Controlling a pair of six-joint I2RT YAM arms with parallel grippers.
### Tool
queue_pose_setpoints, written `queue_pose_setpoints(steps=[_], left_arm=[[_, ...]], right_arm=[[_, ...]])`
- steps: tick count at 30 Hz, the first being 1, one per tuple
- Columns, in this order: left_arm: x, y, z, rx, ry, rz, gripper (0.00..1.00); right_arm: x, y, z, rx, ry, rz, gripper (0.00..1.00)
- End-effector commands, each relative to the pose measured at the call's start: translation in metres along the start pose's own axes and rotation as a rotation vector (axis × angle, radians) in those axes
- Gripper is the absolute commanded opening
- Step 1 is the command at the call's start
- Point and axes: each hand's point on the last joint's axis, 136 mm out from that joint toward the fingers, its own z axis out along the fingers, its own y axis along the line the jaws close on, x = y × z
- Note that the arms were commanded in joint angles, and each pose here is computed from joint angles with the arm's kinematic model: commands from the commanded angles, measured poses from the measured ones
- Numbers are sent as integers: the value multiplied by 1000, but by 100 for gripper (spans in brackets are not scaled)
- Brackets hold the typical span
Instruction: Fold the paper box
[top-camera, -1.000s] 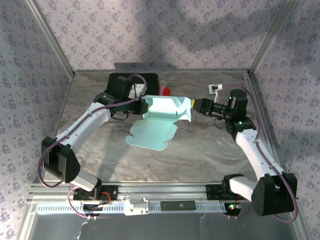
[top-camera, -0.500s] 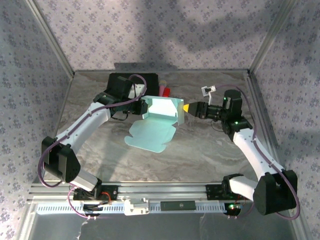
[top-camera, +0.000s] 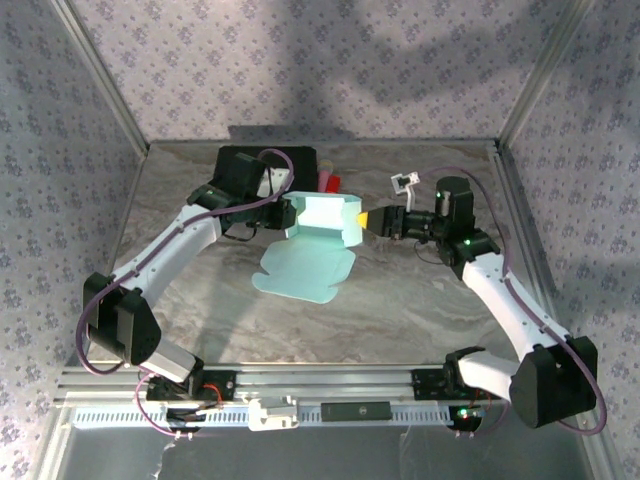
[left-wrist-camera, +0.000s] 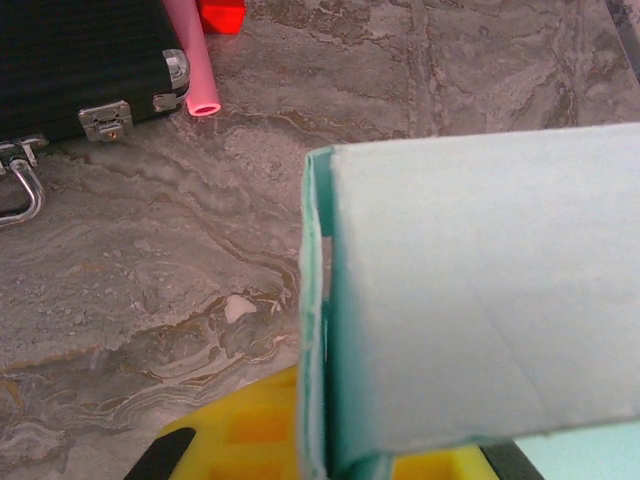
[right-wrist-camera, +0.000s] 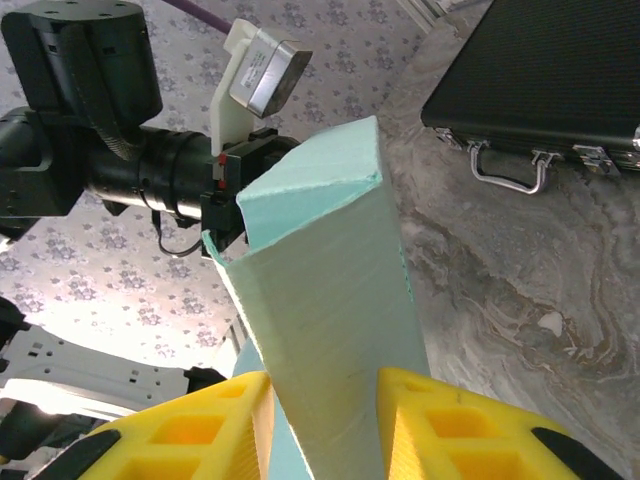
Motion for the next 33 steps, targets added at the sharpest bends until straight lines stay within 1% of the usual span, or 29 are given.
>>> queue_pose_setpoints(steps=[1,9,11,16,23,29,33], left_arm=[[-17,-19,-9,56,-44,26,0],[-17,-24,-9,52,-44,41,0],[-16,-26,-9,47,-42,46,0],[-15,-26,-9,26,-38,52,0],[-14,-27,-11,21,-40,55,0],[-13,-30,-13,18,-41,61,0],[-13,-33,-14,22,-42,69,0]], right_arm=[[-5,-5,3,48,1,-22,33],[-4,-8,14,118,29,-50,30],[-4,-13,16,159,35,-54,29],[0,-22,18,263,54,-78,30],[-1,-26,19,355,44,-131,31],[-4,-31,19,424,43,-155,31],[-4,-32,24,435,49,-168,30]])
